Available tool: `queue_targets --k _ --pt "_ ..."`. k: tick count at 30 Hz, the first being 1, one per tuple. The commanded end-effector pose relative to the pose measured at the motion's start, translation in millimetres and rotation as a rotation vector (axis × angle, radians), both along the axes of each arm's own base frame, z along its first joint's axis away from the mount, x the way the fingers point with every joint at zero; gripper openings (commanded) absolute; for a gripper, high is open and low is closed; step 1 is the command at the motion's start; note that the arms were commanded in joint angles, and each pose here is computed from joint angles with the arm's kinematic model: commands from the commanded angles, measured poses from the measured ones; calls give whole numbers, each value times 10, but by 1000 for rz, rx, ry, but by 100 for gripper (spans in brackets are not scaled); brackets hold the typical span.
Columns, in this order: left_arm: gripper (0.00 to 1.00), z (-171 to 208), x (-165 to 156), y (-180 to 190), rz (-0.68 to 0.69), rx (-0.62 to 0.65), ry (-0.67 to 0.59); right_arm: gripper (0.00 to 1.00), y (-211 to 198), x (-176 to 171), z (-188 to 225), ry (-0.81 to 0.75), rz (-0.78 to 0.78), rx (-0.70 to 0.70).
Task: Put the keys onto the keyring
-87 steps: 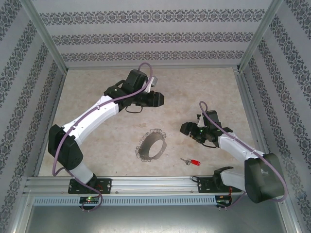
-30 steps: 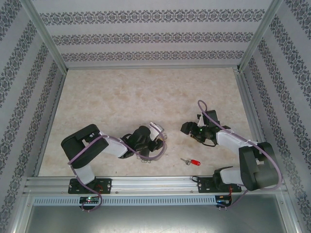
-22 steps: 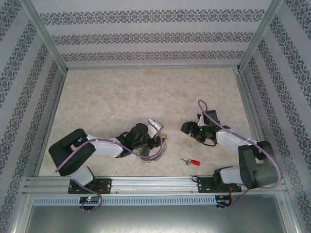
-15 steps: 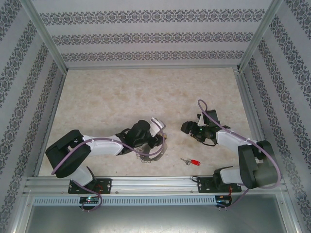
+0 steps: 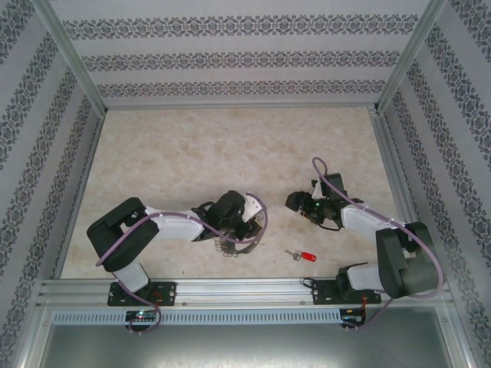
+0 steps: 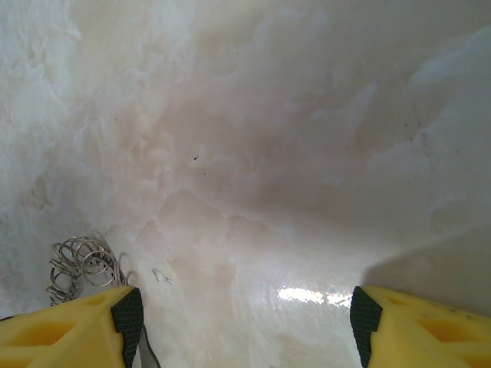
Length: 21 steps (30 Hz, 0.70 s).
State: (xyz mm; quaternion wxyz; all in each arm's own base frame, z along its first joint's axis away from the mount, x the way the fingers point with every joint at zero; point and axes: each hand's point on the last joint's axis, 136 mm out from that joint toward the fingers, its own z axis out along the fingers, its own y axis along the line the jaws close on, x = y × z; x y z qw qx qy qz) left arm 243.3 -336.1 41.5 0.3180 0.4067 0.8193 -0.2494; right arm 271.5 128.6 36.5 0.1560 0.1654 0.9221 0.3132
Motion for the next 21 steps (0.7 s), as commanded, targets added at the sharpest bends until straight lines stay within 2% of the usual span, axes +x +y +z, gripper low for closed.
queue_targets --k 1,19,21 --pt "39 2 -48 -98 -29 -8 19 74 5 52 45 -19 14 9" --pt "32 -79 79 -150 -10 -11 17 74 -25 33 22 -12 9 8" --pt "29 -76 93 -161 -9 -16 17 74 -27 27 16 -12 10 7"
